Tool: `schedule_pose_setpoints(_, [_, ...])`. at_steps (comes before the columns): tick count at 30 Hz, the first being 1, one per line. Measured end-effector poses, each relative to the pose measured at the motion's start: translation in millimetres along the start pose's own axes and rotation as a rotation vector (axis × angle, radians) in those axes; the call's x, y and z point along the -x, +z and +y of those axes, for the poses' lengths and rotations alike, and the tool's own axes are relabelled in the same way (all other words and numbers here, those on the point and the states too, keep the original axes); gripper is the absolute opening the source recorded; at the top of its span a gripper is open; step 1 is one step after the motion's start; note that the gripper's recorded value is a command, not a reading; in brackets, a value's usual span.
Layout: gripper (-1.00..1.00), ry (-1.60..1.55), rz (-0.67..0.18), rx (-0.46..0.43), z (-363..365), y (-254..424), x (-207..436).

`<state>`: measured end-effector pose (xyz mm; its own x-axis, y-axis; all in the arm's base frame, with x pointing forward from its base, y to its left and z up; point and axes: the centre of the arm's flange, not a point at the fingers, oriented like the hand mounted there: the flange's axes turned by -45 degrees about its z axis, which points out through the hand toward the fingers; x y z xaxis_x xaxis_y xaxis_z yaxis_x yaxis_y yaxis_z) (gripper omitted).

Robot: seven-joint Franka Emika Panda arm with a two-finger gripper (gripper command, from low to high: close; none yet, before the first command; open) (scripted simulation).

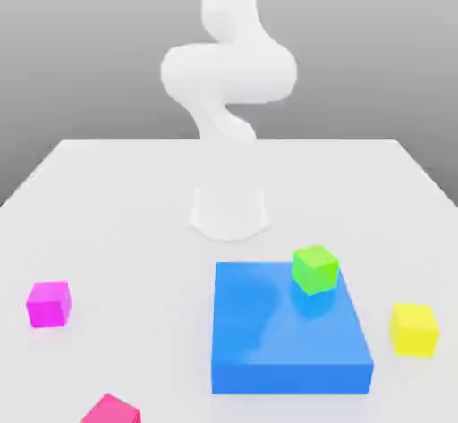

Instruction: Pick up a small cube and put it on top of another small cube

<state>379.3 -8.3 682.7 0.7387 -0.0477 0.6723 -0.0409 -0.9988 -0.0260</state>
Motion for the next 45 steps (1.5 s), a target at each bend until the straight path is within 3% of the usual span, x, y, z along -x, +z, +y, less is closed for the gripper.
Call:
schedule_pose_setpoints(15, [0.0,0.214,-0.368,0.083,67.0,257.3,43.1])
schedule_pose_setpoints(29, [0.0,0.416,-0.698,0.186,137.1,449.5,201.8])
schedule_pose_setpoints(33, [0.0,0.428,-0.717,0.193,142.1,493.5,244.7])
schedule_pose_setpoints(34, [-1.0,0.428,-0.718,0.193,142.5,501.2,252.6])
schedule_pose_setpoints(41, [-1.0,0.429,-0.718,0.193,142.5,501.8,253.2])
schedule_pose_setpoints(45, [-1.0,0.431,-0.718,0.194,141.9,465.2,220.5])
